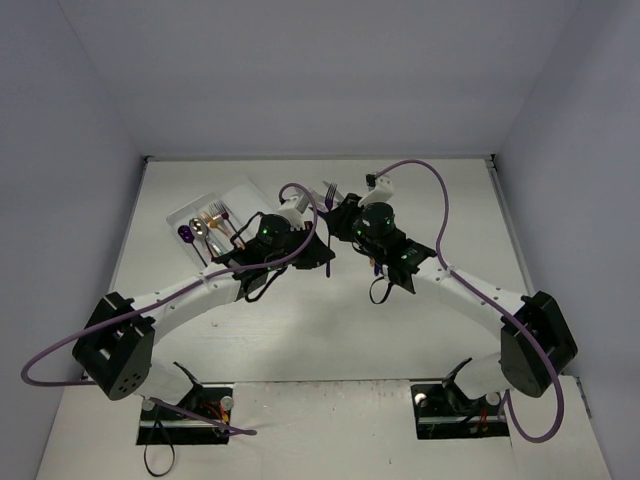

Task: Sort the eating utensils into containers

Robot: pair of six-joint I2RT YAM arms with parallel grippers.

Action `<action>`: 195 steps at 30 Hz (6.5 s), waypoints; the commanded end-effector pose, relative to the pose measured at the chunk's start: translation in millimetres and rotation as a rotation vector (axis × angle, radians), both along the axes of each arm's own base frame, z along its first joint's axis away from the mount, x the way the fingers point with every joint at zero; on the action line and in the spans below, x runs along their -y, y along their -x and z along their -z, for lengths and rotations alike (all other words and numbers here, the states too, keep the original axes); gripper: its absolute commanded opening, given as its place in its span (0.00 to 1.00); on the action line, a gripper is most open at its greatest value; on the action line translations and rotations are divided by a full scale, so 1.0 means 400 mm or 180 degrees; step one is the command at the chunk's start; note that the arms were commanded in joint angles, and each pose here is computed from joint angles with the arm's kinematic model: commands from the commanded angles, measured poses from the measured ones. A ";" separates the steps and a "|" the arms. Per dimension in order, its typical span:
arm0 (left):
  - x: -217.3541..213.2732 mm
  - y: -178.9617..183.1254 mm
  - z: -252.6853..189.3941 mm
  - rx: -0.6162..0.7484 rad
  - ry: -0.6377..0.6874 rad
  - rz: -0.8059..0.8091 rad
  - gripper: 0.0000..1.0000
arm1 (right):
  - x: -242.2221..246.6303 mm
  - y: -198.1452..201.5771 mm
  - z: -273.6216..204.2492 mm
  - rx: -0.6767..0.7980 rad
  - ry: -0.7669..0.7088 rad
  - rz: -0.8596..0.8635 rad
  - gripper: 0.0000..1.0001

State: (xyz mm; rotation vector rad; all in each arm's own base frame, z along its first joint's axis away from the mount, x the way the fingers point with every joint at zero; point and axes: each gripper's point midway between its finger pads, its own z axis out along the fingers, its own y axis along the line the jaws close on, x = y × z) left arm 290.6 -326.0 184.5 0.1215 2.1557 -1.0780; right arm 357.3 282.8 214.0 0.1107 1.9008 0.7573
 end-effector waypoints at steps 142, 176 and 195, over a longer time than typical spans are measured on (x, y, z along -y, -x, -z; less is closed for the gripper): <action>-0.821 -0.109 -0.077 0.0319 -0.1697 -0.2439 0.97 | 0.102 -0.519 0.217 0.0627 0.2664 -0.1290 0.00; -0.129 -0.028 -0.272 0.0985 0.0265 -0.0270 0.94 | 0.036 -0.065 -0.213 0.0498 -0.0014 0.0408 0.00; -0.014 -0.039 -0.225 0.0748 0.0323 -0.0076 0.48 | -0.011 0.017 -0.218 0.0578 -0.0337 0.0385 0.00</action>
